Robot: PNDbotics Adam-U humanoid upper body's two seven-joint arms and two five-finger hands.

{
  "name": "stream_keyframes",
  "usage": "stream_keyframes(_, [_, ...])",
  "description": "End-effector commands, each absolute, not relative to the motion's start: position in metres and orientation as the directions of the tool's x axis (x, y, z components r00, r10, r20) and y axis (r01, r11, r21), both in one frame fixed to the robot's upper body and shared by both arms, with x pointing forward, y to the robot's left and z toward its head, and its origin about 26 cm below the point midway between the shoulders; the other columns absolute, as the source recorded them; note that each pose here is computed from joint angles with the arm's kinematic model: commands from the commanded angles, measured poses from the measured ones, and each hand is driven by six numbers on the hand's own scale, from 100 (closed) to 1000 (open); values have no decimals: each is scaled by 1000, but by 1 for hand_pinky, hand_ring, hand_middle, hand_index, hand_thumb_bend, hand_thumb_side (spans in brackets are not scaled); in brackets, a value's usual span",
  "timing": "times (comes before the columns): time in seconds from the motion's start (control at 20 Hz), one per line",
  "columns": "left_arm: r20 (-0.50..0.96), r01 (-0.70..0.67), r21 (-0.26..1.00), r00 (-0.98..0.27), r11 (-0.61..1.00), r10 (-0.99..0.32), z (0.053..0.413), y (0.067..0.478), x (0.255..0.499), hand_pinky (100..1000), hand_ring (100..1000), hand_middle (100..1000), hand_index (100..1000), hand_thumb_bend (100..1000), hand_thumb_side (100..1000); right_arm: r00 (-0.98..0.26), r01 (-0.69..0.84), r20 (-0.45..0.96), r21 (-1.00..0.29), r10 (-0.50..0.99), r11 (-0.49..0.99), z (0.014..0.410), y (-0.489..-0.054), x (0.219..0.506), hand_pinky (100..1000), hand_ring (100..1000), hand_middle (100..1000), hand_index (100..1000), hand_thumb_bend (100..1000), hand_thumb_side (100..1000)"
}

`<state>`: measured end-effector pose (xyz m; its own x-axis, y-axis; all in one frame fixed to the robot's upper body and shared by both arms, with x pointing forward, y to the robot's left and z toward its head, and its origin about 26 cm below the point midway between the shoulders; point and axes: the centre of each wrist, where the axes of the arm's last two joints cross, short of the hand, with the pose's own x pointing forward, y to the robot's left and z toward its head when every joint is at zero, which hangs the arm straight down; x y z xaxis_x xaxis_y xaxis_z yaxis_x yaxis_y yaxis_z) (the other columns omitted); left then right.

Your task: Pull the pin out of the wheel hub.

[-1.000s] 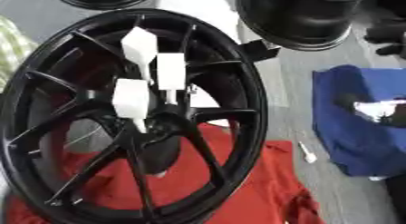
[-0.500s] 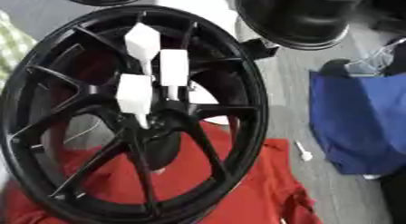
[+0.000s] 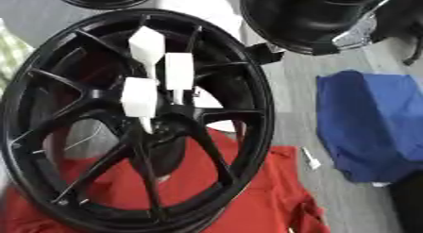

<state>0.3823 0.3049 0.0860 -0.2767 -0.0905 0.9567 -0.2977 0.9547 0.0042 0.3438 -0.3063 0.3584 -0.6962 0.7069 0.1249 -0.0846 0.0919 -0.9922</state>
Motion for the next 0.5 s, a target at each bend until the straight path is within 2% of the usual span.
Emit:
stream_keyframes(0.05, [950, -297, 31, -289, 954, -121, 93, 310, 383, 646, 510, 479, 710, 143, 975, -693, -91, 70, -996, 717, 9, 357, -290, 352, 829, 834, 773, 805, 648, 235])
stream_keyframes(0.2, [952, -294, 30, -283, 955, -116, 91, 309, 383, 647, 511, 479, 710, 146, 976, -690, -97, 50, -995, 722, -24, 348, -271, 357, 812, 826, 756, 796, 646, 230])
stream_keyframes(0.5, [956, -285, 25, -274, 958, -106, 87, 305, 383, 647, 511, 479, 710, 149, 980, -660, -61, 75, -997, 747, 46, 335, -249, 356, 767, 808, 727, 795, 677, 242])
